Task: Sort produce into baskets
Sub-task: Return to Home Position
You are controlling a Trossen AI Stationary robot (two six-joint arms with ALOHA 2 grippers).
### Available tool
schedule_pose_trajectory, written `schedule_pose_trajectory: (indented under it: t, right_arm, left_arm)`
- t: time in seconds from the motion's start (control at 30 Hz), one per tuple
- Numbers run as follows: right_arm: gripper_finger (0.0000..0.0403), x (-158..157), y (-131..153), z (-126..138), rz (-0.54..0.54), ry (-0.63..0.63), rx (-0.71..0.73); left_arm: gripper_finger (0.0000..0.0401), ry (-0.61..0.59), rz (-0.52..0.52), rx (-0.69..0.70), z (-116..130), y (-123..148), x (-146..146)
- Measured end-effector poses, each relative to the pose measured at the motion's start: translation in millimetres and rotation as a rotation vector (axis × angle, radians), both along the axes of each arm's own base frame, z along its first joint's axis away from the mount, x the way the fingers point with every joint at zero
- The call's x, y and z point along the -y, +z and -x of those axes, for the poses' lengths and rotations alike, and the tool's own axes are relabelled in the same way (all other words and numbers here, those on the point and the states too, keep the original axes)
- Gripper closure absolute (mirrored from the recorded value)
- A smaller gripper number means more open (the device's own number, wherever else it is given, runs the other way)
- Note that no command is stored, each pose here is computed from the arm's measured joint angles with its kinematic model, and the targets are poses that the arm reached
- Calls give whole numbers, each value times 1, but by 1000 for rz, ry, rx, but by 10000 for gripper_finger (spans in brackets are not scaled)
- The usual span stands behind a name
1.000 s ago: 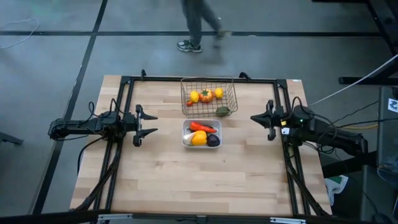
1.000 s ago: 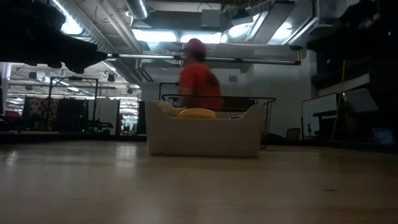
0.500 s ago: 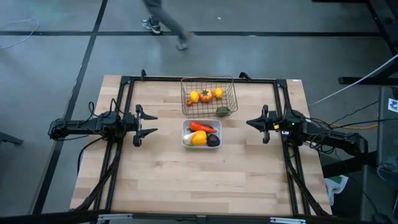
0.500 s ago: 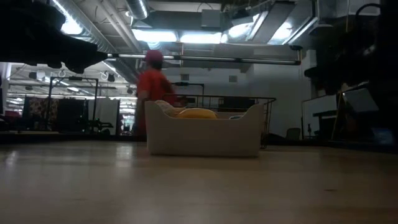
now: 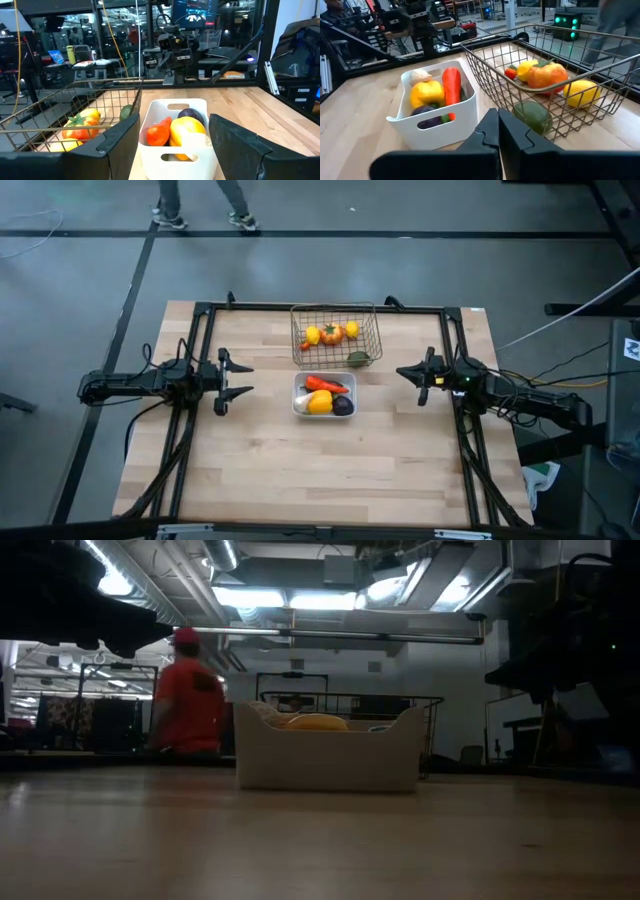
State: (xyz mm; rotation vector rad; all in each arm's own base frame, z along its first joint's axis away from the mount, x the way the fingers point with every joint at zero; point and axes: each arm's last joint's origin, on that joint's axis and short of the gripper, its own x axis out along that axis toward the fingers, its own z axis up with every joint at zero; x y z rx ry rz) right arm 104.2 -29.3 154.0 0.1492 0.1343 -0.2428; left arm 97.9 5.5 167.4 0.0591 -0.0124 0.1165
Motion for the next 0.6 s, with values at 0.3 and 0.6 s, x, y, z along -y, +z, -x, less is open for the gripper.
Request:
schedule_pose_trajectory:
  t: [0.3, 0.6]
  right_arm:
    - [400, -7, 1, 0, 6, 53, 16]
    - [400, -17, 15, 8, 40, 131, 184]
  left_arm:
    - [166, 0, 0, 0, 0, 0, 0]
    - [166, 0, 0, 0, 0, 0, 0]
